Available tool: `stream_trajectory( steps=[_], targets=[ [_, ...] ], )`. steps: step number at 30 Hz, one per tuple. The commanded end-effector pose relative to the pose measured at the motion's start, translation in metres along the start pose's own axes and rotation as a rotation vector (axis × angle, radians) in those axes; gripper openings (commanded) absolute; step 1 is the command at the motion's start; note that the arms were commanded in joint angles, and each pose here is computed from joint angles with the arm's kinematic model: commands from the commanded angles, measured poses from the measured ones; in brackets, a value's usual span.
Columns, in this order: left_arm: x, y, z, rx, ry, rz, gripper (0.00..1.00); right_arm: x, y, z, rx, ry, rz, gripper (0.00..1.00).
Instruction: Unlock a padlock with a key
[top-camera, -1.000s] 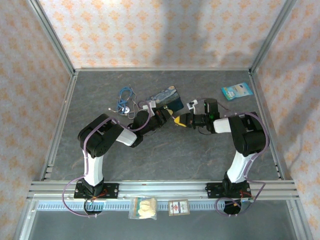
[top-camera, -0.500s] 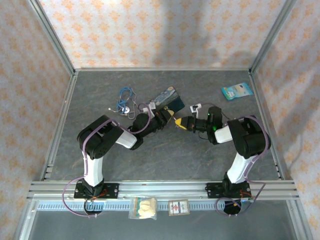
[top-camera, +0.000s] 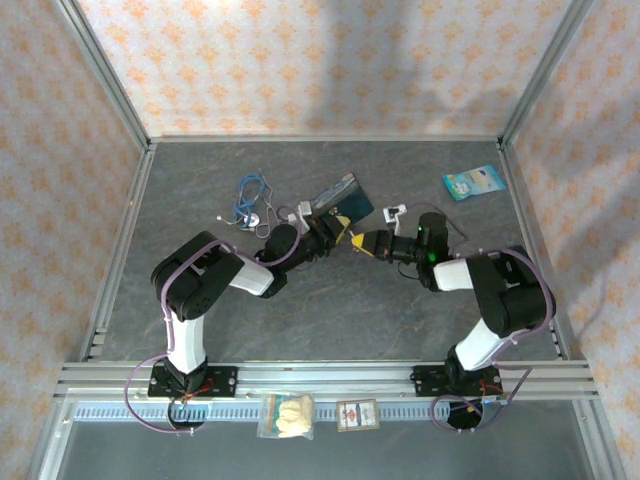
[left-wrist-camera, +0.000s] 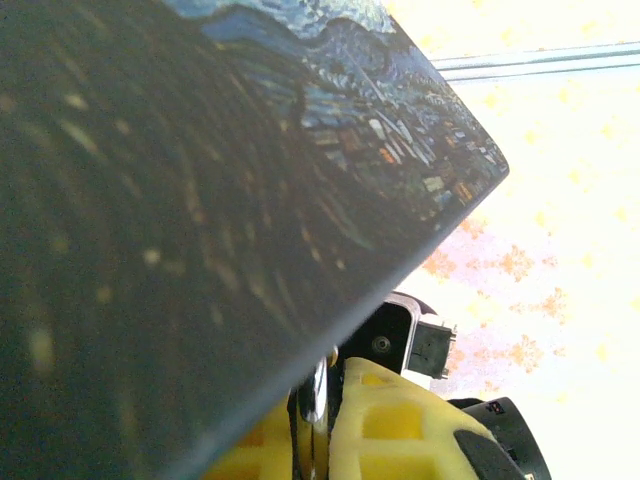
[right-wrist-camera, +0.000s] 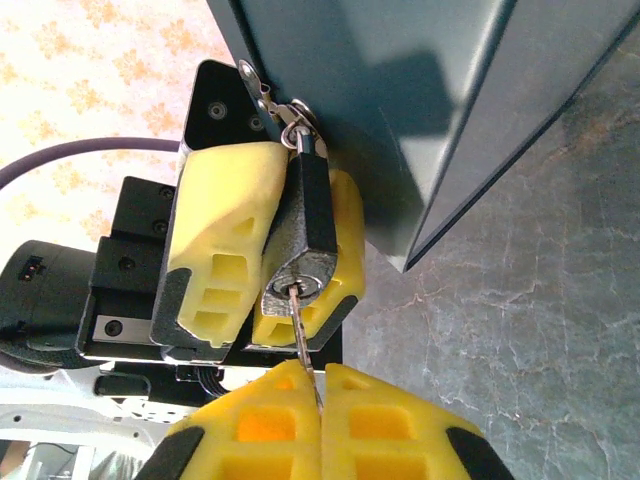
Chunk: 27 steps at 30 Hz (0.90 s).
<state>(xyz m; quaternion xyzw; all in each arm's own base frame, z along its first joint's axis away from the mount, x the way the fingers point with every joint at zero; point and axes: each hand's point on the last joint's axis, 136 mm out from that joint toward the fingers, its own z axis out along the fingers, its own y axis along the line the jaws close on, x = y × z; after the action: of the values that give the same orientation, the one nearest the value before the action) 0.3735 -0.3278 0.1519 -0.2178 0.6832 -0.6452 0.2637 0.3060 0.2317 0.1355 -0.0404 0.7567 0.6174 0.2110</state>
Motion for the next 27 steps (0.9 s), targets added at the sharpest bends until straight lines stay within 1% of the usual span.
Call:
stream_trajectory(
  steps=[1, 3, 7, 16, 17, 19, 23, 27],
  targets=[
    [0.052, -0.078, 0.001, 0.217, 0.229, 0.081, 0.0, -0.009, 0.0, 0.015, 0.041, 0.023, -0.055, 0.0],
    [0.059, -0.077, -0.001, 0.215, 0.257, 0.114, 0.0, -0.012, -0.005, 0.019, 0.059, 0.047, -0.044, 0.0],
    [0.068, -0.072, -0.005, 0.212, 0.3, 0.144, 0.0, -0.022, -0.009, 0.024, 0.049, 0.079, -0.024, 0.0],
    [0.08, -0.062, -0.016, 0.237, 0.359, 0.153, 0.0, -0.039, -0.023, 0.011, 0.053, 0.063, 0.025, 0.0],
    [0.081, -0.067, -0.018, 0.265, 0.365, 0.162, 0.0, -0.038, -0.027, 0.011, 0.055, 0.066, 0.037, 0.0],
    [0.083, -0.068, -0.019, 0.274, 0.376, 0.169, 0.0, -0.038, -0.031, 0.012, 0.054, 0.073, 0.058, 0.0],
    [0.085, -0.067, -0.021, 0.266, 0.383, 0.191, 0.0, -0.041, -0.038, 0.01, 0.05, 0.05, 0.103, 0.0],
    [0.091, -0.066, -0.021, 0.264, 0.399, 0.207, 0.0, -0.052, -0.03, 0.008, 0.024, 0.003, 0.115, 0.0]
  ],
)
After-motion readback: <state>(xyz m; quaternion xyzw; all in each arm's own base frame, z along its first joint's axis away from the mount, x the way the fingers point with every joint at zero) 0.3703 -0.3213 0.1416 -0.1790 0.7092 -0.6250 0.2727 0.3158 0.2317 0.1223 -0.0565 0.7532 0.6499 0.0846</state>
